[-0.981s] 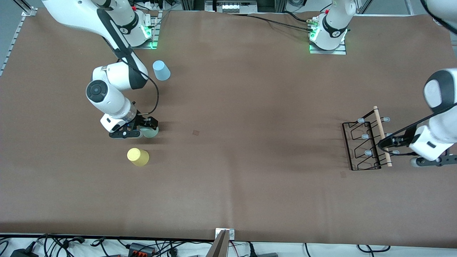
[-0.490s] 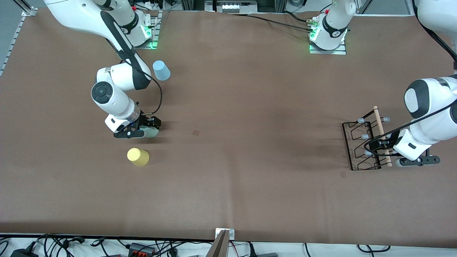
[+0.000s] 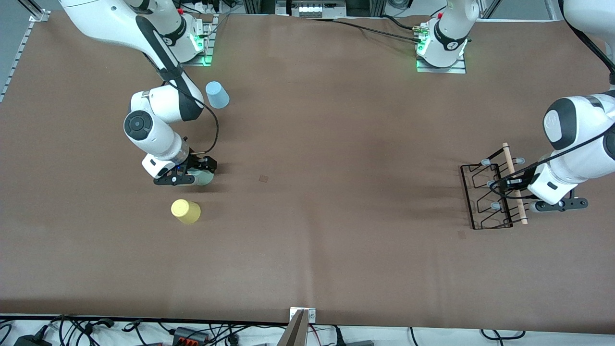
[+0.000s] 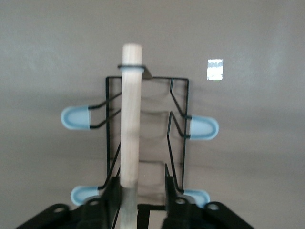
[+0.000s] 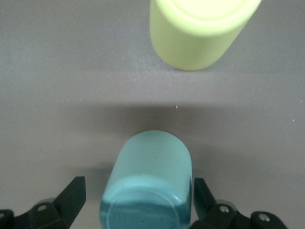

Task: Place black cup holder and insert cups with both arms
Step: 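Lift the rack with the left gripper while the right gripper lifts the cup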

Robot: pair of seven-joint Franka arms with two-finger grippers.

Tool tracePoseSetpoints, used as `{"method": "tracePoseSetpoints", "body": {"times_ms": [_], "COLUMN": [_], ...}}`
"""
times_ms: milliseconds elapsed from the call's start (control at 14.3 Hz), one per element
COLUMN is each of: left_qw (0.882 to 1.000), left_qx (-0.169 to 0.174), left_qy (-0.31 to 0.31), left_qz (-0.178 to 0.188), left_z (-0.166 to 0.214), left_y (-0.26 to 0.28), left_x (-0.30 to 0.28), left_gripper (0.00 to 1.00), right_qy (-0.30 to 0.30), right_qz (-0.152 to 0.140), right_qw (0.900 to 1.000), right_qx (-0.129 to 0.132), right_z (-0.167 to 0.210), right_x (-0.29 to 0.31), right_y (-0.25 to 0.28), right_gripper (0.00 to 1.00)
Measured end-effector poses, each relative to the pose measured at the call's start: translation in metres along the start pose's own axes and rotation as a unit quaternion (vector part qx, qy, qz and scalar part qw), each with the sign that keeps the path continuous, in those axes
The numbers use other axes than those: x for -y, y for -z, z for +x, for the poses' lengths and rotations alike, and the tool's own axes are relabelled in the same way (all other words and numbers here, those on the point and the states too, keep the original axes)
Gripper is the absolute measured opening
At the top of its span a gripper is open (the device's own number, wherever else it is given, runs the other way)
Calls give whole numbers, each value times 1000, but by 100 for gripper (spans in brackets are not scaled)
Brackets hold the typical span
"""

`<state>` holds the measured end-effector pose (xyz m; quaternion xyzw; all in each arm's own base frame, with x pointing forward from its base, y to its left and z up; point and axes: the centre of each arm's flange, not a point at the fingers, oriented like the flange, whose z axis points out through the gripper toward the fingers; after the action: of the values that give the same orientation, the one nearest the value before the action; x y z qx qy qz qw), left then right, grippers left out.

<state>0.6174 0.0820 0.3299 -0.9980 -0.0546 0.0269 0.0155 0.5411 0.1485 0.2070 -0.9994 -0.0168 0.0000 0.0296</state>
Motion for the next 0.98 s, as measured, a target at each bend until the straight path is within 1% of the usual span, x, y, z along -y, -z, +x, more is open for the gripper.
{"method": "tracePoseSetpoints", "body": {"times_ms": [70, 140, 210, 280, 350, 561, 771, 841, 911, 981], "left_qw": [1000, 1000, 1000, 1000, 1000, 1000, 1000, 1000, 1000, 999], "left_qx": [6, 10, 12, 14, 16, 13, -1, 1, 8, 12], "left_qy": [0, 0, 0, 0, 0, 0, -4, -10, -24, -42], "left_qz": [0, 0, 0, 1, 1, 1, 0, 0, -2, -5], "left_z": [-3, -4, -5, -5, -6, -6, 2, 4, 5, 4], "left_y": [-1, -1, -1, 0, 0, 4, 28, 44, 64, 85], "left_x": [1, 1, 1, 1, 1, 1, -3, -10, -27, -53], "left_gripper": [36, 36, 30, 18, 16, 16, 16, 16, 16, 16], "right_qy": [0, 0, 0, 0, -1, -2, -4, -4, -4, -4], "right_qz": [0, -1, -1, -1, -1, -1, -2, -2, -2, -1], "right_qw": [1000, 1000, 1000, 1000, 1000, 1000, 1000, 1000, 1000, 1000], "right_qx": [2, 3, 3, 3, 3, 3, 2, 2, 2, -1], "right_z": [-1, -2, -2, -2, -2, -1, 0, 0, 0, 1], "right_x": [0, -1, -1, -1, -1, -3, -5, -5, -5, -5], "right_y": [-2, -3, -3, -3, -3, -3, -3, -2, -2, 0], "right_gripper": [100, 100, 100, 100, 100, 100, 100, 93, 80, 70]}}
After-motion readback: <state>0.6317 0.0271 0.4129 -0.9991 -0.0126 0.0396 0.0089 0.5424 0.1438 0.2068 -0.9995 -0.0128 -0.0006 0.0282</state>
